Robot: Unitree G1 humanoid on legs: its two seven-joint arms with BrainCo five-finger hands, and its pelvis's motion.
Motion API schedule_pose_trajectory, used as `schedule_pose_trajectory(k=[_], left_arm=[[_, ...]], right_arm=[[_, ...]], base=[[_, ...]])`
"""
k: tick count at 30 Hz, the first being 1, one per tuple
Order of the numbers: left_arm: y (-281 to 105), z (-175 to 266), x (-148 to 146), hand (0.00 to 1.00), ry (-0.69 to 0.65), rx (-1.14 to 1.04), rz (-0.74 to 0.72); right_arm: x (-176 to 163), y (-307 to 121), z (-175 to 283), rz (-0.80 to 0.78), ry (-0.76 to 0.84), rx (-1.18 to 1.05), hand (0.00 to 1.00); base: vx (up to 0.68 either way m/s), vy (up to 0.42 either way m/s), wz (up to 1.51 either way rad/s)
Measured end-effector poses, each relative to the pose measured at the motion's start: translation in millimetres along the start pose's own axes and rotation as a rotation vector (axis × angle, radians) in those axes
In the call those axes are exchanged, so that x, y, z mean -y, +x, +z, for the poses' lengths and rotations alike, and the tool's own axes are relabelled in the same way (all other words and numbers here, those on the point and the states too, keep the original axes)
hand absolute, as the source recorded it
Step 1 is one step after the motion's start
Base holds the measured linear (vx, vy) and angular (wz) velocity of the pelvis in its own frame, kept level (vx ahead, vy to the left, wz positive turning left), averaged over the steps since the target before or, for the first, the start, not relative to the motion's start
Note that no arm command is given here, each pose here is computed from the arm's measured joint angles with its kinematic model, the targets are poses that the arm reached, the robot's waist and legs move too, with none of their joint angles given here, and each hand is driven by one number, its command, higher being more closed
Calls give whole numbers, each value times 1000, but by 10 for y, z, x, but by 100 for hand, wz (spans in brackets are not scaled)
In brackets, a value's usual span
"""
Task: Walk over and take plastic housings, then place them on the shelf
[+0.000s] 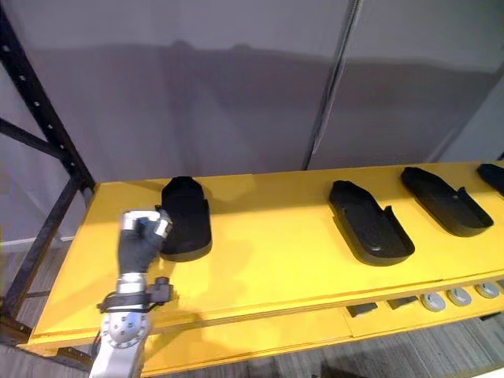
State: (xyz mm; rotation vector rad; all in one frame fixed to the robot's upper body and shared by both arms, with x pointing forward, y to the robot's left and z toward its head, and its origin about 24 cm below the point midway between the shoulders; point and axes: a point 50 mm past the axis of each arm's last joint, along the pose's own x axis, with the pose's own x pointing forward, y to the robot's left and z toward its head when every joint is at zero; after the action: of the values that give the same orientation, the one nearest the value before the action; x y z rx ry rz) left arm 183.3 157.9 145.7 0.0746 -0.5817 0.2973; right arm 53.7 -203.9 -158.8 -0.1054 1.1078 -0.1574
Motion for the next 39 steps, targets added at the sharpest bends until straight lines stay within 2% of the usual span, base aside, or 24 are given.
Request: schedule_pose_trajectory(k=[8,12,15,17,21,22,26,28,35,39], left_arm=[[-224,28,-635,100,85,-53,369],[-405,-132,-808,100,169,-175,444],[-610,-427,-963,100,262,-360,481],[-890,-761,-1123,100,357,-580,519],[-1437,-1184,-1294,100,451,-929,570],[-1645,-1302,-1318,0,465,-1045,579],[-2200,-1550,-1288,0,443,-1343,589],[-2479,-1626,-1230,0,397,-1492,573],[-2563,-1771,-1100,0,295,-1589,430],[-2547,-1808,-1089,0,315,-1602,326]], right_arm=[[9,-6,-16,-21,0,-4,0],[10,-6,-7,-28,-2,0,0],[12,-3,42,-29,-2,22,0],[-16,8,144,-19,-11,61,0],[-86,34,259,5,-27,93,0],[-118,37,282,10,-20,100,0],[-240,39,336,35,-1,116,0],[-412,35,389,81,-2,130,0],[-433,49,424,81,18,132,0],[-398,57,411,69,31,123,0]], base=[[-72,-11,20],[-80,-21,35],[-15,-9,9],[0,0,0],[23,12,-9],[42,16,-5],[49,18,-9],[39,20,-23],[-6,15,-14],[0,0,0]])
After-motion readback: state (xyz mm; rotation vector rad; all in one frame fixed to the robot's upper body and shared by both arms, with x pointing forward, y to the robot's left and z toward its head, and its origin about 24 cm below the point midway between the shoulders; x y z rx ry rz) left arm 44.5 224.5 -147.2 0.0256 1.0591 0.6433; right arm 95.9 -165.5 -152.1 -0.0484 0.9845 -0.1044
